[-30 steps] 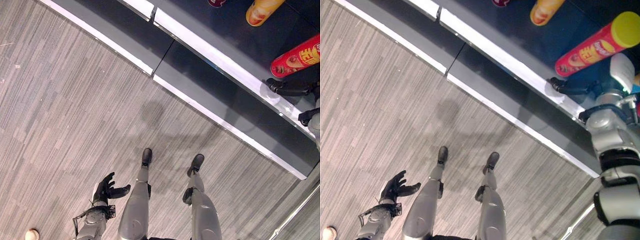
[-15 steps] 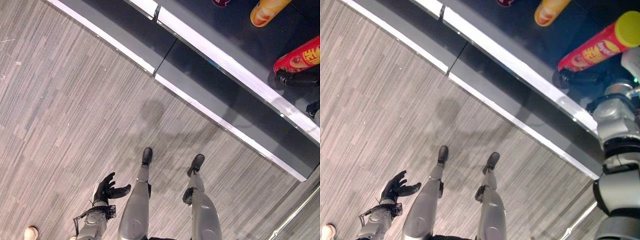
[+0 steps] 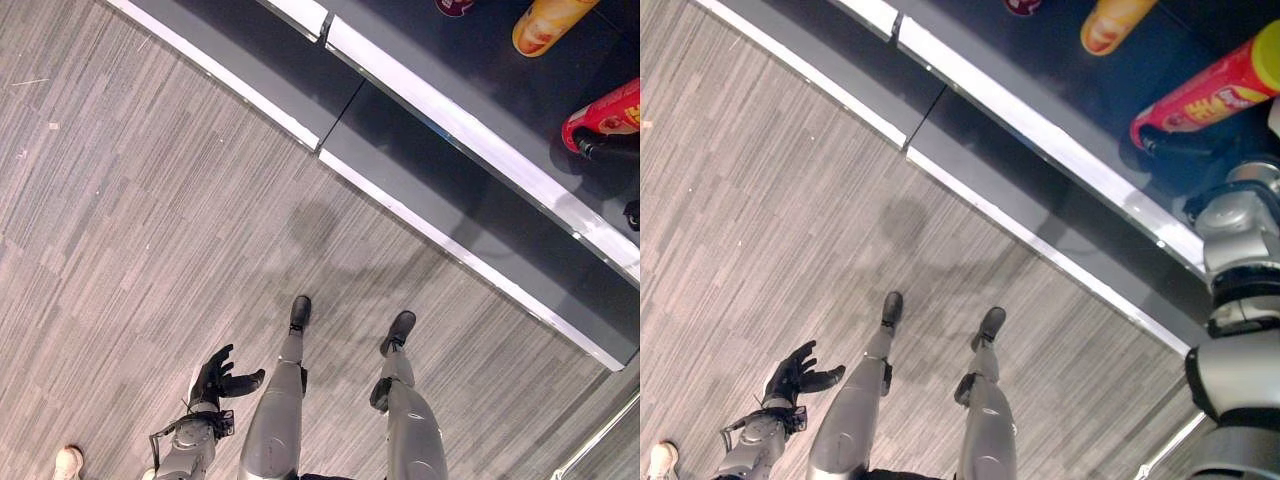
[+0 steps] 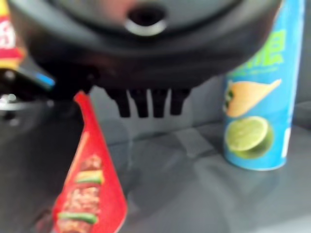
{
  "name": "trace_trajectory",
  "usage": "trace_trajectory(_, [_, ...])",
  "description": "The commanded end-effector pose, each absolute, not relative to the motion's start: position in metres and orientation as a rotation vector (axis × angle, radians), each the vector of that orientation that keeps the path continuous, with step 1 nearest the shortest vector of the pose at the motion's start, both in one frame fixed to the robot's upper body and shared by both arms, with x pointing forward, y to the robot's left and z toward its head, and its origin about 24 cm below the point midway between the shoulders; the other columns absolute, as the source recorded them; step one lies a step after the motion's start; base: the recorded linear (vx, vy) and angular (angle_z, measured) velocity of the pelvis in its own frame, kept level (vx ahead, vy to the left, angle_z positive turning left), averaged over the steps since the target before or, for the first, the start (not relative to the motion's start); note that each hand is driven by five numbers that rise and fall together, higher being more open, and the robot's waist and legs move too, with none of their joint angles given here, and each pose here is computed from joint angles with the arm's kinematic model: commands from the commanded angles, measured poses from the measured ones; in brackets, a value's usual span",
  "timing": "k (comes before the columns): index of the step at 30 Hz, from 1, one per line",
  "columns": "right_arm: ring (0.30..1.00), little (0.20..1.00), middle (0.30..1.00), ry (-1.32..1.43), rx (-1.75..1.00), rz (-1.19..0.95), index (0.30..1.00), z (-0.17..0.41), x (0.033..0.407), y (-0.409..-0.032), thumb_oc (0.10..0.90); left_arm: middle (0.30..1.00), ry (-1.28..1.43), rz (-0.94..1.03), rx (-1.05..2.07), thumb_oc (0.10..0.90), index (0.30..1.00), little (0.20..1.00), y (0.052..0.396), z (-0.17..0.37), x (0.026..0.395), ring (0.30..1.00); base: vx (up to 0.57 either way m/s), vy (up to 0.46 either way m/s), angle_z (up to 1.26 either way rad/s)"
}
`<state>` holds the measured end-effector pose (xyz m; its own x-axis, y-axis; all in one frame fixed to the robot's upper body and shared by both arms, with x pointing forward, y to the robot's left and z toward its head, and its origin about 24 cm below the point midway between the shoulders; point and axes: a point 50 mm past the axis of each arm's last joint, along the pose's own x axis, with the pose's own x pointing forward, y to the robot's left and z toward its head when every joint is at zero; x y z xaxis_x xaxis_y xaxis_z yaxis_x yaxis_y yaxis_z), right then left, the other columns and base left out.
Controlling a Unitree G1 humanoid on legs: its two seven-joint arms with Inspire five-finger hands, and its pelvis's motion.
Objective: Put the goods on the table back onto the shelves and tidy them up.
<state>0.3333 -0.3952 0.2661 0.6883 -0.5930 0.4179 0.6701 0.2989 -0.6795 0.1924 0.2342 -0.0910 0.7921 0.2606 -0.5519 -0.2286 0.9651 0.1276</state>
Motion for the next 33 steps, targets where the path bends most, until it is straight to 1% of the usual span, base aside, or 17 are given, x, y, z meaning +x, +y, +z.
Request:
trace_trajectory(1, [0.9, 0.9, 0.9, -0.218, -0.94, -1.035, 0.9, 0.323, 0.31, -0.412, 0.8, 0.9, 0.684, 0.313, 0.1, 0.8, 0.9, 0.9, 0.251, -0.103, 0.154, 0.9, 0.0, 0.0, 0.0])
trace_trajectory(13, [0.9, 0.9, 0.9, -0.24, -0.871, -1.075, 0.9, 0.333, 0.308, -0.413, 0.8, 0.9, 0.694, 0.323, 0.098, 0.8, 0.9, 0.9, 0.25, -0.105, 0.155, 0.9, 0.0, 0.0, 0.0])
trace_trajectory(18, [0.9, 0.9, 0.9, -0.216, -0.831, -1.019, 0.9, 0.316, 0.312, -0.413, 0.8, 0.9, 0.704, 0.323, 0.089, 0.8, 0.9, 0.9, 0.249, -0.106, 0.154, 0.9, 0.0, 0.0, 0.0])
trace_trajectory(30, [0.9, 0.9, 0.9, -0.216, -0.804, -0.978, 0.9, 0.284, 0.307, -0.414, 0.8, 0.9, 0.719, 0.345, 0.083, 0.8, 0.9, 0.9, 0.255, -0.107, 0.15, 0.9, -0.02, 0.01, -0.01])
trace_trajectory(31, [0.9, 0.9, 0.9, -0.217, -0.781, -0.946, 0.9, 0.27, 0.308, -0.411, 0.8, 0.9, 0.724, 0.346, 0.087, 0.8, 0.9, 0.9, 0.256, -0.107, 0.148, 0.9, -0.07, 0.037, -0.03])
trace_trajectory(33, [0.9, 0.9, 0.9, -0.16, -0.742, -0.832, 0.9, 0.215, 0.308, -0.397, 0.8, 0.9, 0.75, 0.339, 0.091, 0.8, 0.9, 0.9, 0.256, -0.111, 0.144, 0.9, -0.09, 0.066, -0.01])
